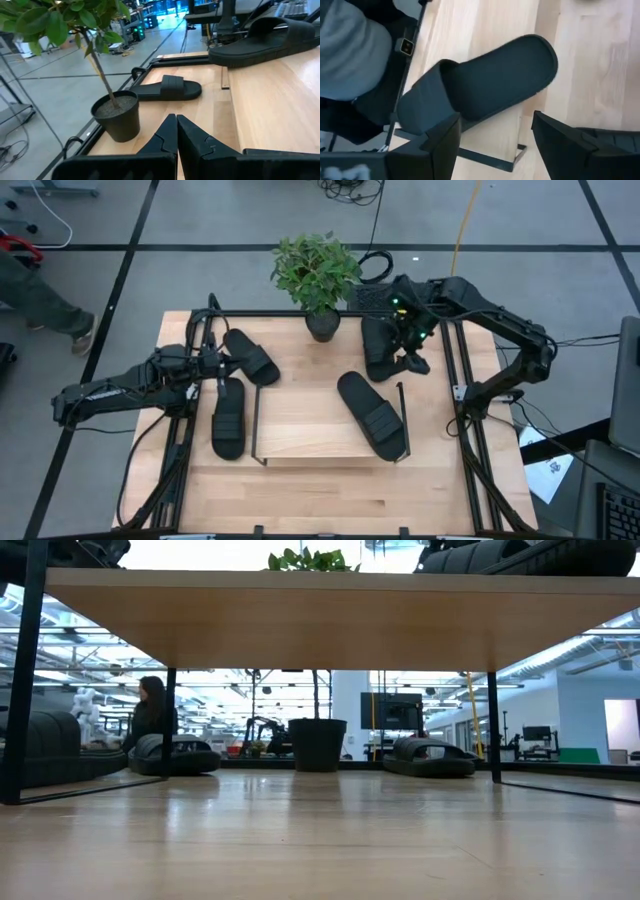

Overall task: Pick and place slides into the shelf
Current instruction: Put the black slipper on the shelf

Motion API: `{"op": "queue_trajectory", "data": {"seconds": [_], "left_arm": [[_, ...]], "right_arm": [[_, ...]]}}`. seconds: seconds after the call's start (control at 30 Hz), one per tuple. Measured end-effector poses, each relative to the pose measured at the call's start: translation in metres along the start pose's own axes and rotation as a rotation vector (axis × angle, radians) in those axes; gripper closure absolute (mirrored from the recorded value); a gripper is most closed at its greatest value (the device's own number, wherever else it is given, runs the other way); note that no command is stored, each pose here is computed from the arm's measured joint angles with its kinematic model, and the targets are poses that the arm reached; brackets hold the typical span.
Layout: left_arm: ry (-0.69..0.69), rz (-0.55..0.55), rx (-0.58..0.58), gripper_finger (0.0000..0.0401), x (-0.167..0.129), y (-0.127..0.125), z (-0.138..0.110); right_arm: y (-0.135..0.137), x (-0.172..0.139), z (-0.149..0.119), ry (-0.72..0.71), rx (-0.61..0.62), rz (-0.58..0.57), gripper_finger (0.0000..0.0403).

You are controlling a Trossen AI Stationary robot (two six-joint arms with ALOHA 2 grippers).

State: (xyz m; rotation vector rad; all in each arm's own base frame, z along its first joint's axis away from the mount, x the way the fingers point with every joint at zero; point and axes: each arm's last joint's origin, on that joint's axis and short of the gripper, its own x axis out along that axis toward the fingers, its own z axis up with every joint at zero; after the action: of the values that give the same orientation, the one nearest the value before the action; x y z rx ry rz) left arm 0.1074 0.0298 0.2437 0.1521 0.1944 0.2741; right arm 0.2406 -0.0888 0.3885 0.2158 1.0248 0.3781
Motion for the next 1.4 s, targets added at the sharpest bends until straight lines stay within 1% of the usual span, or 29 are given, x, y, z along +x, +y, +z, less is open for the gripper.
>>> {"op": "queue_trajectory", "data": {"seconds": [0.1,0.2,0.3,0.37,0.5,0.63,0.77,0.93,1.13,1.2,1.4], "left_arm": [[0.003,0.018,0.000,0.0396,0.000,0.001,0.000],[0.005,0.027,-0.001,0.0396,0.000,0.001,0.000],[0.006,0.027,-0.002,0.0396,0.000,0.001,0.000],[0.006,0.027,-0.002,0.0396,0.000,0.001,0.000],[0.010,0.026,-0.003,0.0396,0.000,0.001,-0.001],[0.017,0.025,-0.003,0.0396,0.000,0.001,-0.001],[0.017,0.025,-0.002,0.0396,0.000,0.001,-0.001],[0.016,0.025,0.000,0.0396,0.000,0.001,-0.001],[0.016,0.025,0.000,0.0396,0.000,0.001,-0.001],[0.016,0.025,0.000,0.0396,0.000,0.001,-0.001],[0.022,0.024,-0.003,0.0396,0.000,0.001,-0.002]], "right_arm": [[-0.006,0.014,0.001,0.044,0.017,0.010,0.0167],[-0.009,0.029,0.002,0.070,0.005,0.025,0.0167],[-0.010,0.038,0.004,0.110,-0.039,-0.009,0.0167],[-0.009,0.039,0.005,0.123,-0.042,-0.026,0.0167],[-0.008,0.039,0.006,0.101,-0.046,0.001,0.0167],[-0.007,0.039,0.004,0.116,-0.035,0.007,0.0167],[-0.005,0.040,0.006,0.080,-0.033,0.079,0.0167],[0.002,0.044,0.008,0.086,-0.059,0.090,0.0167],[0.016,0.063,0.016,0.127,-0.095,0.125,0.0167],[0.019,0.071,0.018,0.159,-0.107,0.115,0.0167],[0.021,0.086,0.020,0.212,-0.087,0.134,0.0167]]}}
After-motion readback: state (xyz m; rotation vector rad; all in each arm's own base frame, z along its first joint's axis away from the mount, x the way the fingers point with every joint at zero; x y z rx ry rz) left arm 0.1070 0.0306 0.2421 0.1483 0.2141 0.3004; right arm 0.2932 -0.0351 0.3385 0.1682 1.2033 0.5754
